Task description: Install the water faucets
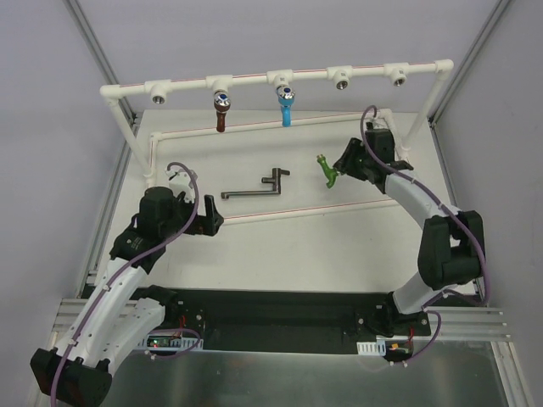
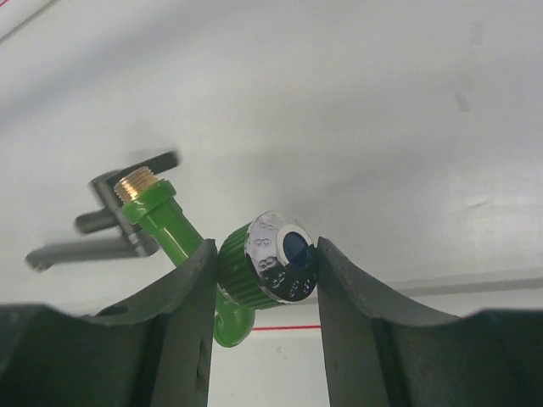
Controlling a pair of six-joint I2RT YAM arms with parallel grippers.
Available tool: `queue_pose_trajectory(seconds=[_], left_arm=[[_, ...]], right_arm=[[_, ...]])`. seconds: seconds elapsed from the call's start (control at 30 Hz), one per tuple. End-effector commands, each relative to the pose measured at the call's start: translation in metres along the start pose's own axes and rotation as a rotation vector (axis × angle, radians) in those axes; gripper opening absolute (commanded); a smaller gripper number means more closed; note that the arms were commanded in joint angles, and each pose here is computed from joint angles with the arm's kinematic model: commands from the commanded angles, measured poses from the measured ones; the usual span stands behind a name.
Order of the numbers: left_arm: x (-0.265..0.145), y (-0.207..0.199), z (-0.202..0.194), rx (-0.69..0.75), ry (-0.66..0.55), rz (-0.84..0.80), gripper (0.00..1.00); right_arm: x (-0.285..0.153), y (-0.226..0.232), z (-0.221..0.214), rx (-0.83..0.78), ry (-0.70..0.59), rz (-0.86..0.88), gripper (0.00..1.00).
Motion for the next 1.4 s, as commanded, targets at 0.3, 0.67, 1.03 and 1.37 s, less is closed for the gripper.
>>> queue_pose_trajectory(seconds=[0.3,0.67,1.03,1.37], left_arm=[[0.025,-0.053,0.026,-0.432,-0.18,-0.412,0.99],[0.038,-0.073,0.018,-0.479,-0.163,-0.548,0.95],[0.045,-0.072,0.01,-0.523,-0.172,-0.522,0.63],[0.042,-0.077,0.01,-0.567,-0.17,-0.552,0.0]], right_arm=[[-0.077,0.156,-0.074,-0.365,-0.103,0.579,0.03],[-0.106,0.202,-0.128,-0.362,-0.073,0.801,0.03],[-0.114,0.211,-0.141,-0.356,-0.057,0.857,0.03],[-0.116,0.207,-0.142,-0.317,-0.067,0.865,0.27]])
Point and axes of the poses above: each gripper's point midway between its finger pads, its own x axis out along the fingers, its own y axis along the line the jaws close on, z = x × y, the point moved 6 cm from there along -x, back along the fingers, and after that the axes turned 3 degrees about -x, right-handed, at the moved point
